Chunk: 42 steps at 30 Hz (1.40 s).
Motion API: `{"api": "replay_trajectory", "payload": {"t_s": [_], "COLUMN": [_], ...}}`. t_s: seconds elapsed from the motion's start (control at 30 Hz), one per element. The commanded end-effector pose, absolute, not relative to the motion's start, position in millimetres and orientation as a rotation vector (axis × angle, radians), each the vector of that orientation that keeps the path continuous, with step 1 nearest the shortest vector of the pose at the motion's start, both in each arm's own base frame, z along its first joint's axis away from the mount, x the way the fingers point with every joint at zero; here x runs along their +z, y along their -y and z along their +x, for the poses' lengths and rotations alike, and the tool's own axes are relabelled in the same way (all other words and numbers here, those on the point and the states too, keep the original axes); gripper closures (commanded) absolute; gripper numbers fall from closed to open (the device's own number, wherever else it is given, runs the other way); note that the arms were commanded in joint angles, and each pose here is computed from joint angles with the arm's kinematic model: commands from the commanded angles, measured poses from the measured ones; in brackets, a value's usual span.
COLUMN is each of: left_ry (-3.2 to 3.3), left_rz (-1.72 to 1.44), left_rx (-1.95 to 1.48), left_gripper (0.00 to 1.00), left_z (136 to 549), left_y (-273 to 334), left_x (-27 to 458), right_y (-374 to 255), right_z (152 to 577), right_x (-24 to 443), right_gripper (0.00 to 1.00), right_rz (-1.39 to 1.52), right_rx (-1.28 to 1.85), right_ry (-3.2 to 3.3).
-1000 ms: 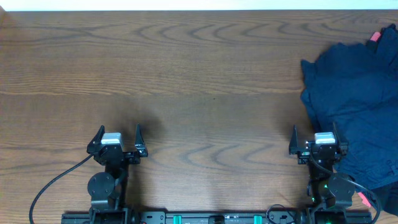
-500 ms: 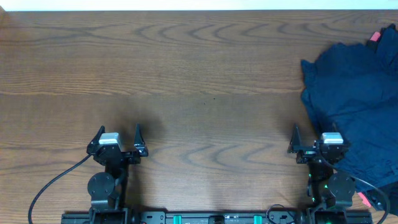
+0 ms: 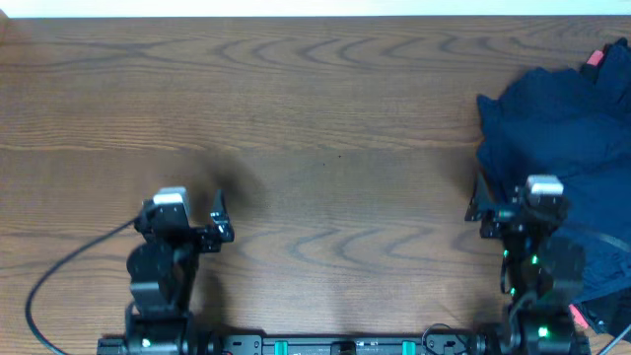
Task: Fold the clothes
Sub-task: 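Reach the right gripper forward onto the navy clothing pile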
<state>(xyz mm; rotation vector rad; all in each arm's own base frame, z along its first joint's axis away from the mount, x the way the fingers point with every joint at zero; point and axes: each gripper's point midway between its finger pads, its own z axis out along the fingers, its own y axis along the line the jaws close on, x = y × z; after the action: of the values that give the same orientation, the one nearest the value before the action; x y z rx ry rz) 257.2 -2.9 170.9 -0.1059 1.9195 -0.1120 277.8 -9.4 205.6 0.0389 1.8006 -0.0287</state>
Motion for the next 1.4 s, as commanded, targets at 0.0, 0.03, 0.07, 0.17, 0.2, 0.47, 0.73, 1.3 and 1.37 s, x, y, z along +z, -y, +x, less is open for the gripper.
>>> {"api": "replay_trajectory", "payload": {"t_s": [0.0,0.03,0.07,0.17,0.2,0.47,0.73,1.3,1.37], "left_ry": [-1.988,-2.023,-2.057,-2.159,-2.189,-2.312,-2.311,-2.312,-2.312], "left_rz": [-0.121,-0.124,-0.127,-0.137,-0.140,-0.153,-0.153,-0.153,-0.153], "left_rx": [-0.122,-0.121,-0.120,-0.118,-0.118,-0.115,-0.115,-0.115,-0.115], "left_gripper": [0.02,0.02,0.02,0.02,0.02,0.02,0.02,0.02,0.02], "left_z": [267,269,271,275,276,275,275,275,275], "left_y": [3,3,3,3,3,3,3,3,3], "left_x": [187,187,188,188,189,191,191,191,191], "right_y": [13,14,14,14,14,0,70,99,102], "right_z": [294,299,304,320,323,353,364,360,359], "right_x": [218,218,218,213,211,190,145,62,61], "right_gripper": [0.01,0.01,0.01,0.01,0.01,0.01,0.08,0.26,0.28], "right_rz": [0.066,0.067,0.067,0.055,0.042,-0.014,0.180,0.363,0.373], "right_rx": [-0.030,-0.030,-0.031,-0.040,-0.048,0.045,-0.433,-0.659,-0.681], "right_ry": [-1.855,-1.883,-1.920,-2.027,-2.062,-2.222,-2.321,-2.479,-2.474]}}
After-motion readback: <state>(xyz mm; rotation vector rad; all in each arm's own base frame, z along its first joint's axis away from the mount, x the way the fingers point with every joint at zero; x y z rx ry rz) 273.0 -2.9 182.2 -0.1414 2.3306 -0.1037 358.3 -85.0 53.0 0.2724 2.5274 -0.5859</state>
